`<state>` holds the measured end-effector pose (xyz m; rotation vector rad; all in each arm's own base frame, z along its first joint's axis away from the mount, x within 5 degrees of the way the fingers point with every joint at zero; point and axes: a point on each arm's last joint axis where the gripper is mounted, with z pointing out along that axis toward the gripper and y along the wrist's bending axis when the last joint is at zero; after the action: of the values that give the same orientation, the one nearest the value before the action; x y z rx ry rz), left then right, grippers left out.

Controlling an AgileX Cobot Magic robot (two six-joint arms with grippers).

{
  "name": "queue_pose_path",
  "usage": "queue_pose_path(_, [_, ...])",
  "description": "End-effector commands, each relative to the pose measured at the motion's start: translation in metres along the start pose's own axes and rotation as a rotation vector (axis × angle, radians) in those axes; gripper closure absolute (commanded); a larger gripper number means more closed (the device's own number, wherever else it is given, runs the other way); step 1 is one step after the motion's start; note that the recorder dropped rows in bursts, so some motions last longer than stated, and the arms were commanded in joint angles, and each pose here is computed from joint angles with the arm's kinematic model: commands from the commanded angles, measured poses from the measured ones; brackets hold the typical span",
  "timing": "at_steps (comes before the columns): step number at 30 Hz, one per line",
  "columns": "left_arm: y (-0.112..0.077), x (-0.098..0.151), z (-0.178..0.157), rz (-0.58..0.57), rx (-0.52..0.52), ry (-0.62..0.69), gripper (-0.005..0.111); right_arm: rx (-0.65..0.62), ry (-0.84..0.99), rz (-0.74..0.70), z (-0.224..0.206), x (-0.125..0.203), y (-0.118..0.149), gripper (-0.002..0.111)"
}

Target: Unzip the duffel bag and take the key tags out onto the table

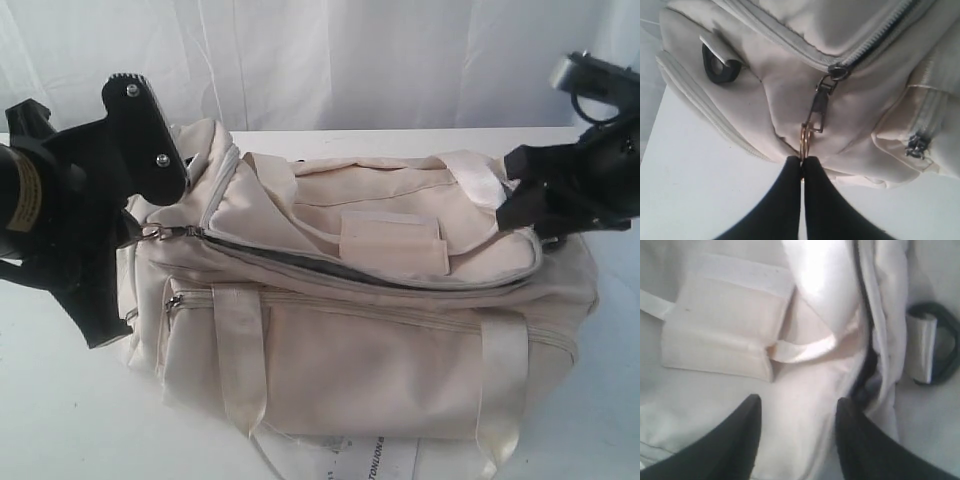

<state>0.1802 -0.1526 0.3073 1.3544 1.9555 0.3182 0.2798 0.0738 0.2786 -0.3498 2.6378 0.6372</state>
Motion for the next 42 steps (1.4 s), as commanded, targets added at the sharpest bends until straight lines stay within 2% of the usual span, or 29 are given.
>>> queue_pose_path(1, [-0.002, -0.003, -0.002, -0.035, 0.022, -0.059, 0.107, -0.014, -0.101, -0.095, -0.028, -0.006, 0.013, 0.054])
queue_pose_path(3, [-0.002, -0.003, -0.004, -0.052, 0.031, -0.069, 0.107, -0.022, -0.154, -0.144, -0.039, -0.007, 0.019, 0.054])
queue_pose_path(5, [-0.002, -0.003, -0.008, -0.066, 0.034, -0.083, 0.107, -0.085, -0.226, -0.198, -0.047, -0.01, 0.029, 0.054])
queue_pose_path(6, [-0.001, -0.002, -0.01, -0.069, 0.03, -0.09, 0.107, -0.122, -0.267, -0.195, -0.05, -0.012, 0.034, 0.054])
queue_pose_path(9, [0.002, -0.001, -0.017, -0.078, 0.019, -0.11, 0.107, -0.268, -0.39, -0.067, -0.057, -0.023, 0.046, 0.054])
queue_pose_path(10, [0.003, 0.0, -0.02, -0.081, 0.015, -0.118, 0.107, -0.311, -0.418, -0.081, -0.059, -0.025, 0.05, 0.054])
queue_pose_path(15, [0.005, 0.002, -0.025, -0.088, 0.006, -0.134, 0.107, -0.408, -0.392, -0.392, -0.059, -0.022, 0.075, 0.06])
queue_pose_path(19, [0.005, 0.002, -0.027, -0.091, 0.003, -0.137, 0.107, -0.337, -0.29, -0.597, -0.042, -0.01, 0.111, 0.068])
queue_pose_path(22, [0.005, 0.002, -0.027, -0.091, 0.004, -0.135, 0.107, -0.194, -0.203, -0.806, -0.024, 0.008, 0.143, 0.068])
queue_pose_path(24, [0.005, 0.002, -0.027, -0.091, 0.004, -0.135, 0.107, -0.198, -0.174, -0.937, -0.018, 0.023, 0.165, 0.068])
queue_pose_path(25, [0.005, 0.002, -0.027, -0.091, 0.004, -0.135, 0.107, -0.197, -0.171, -0.98, -0.017, 0.027, 0.171, 0.067])
queue_pose_path(27, [0.005, 0.002, -0.027, -0.091, 0.004, -0.135, 0.107, -0.19, -0.188, -1.068, -0.011, 0.034, 0.186, 0.057])
queue_pose_path(29, [0.005, 0.002, -0.027, -0.091, 0.004, -0.135, 0.107, -0.192, -0.197, -1.085, 0.003, 0.034, 0.195, 0.048])
queue_pose_path(34, [0.005, 0.002, -0.027, -0.091, 0.004, -0.133, 0.107, -0.155, -0.161, -1.106, 0.04, 0.03, 0.196, 0.048])
queue_pose_path(42, [0.005, 0.002, -0.027, -0.091, 0.004, -0.133, 0.107, -0.151, -0.174, -1.088, 0.05, 0.028, 0.197, 0.048])
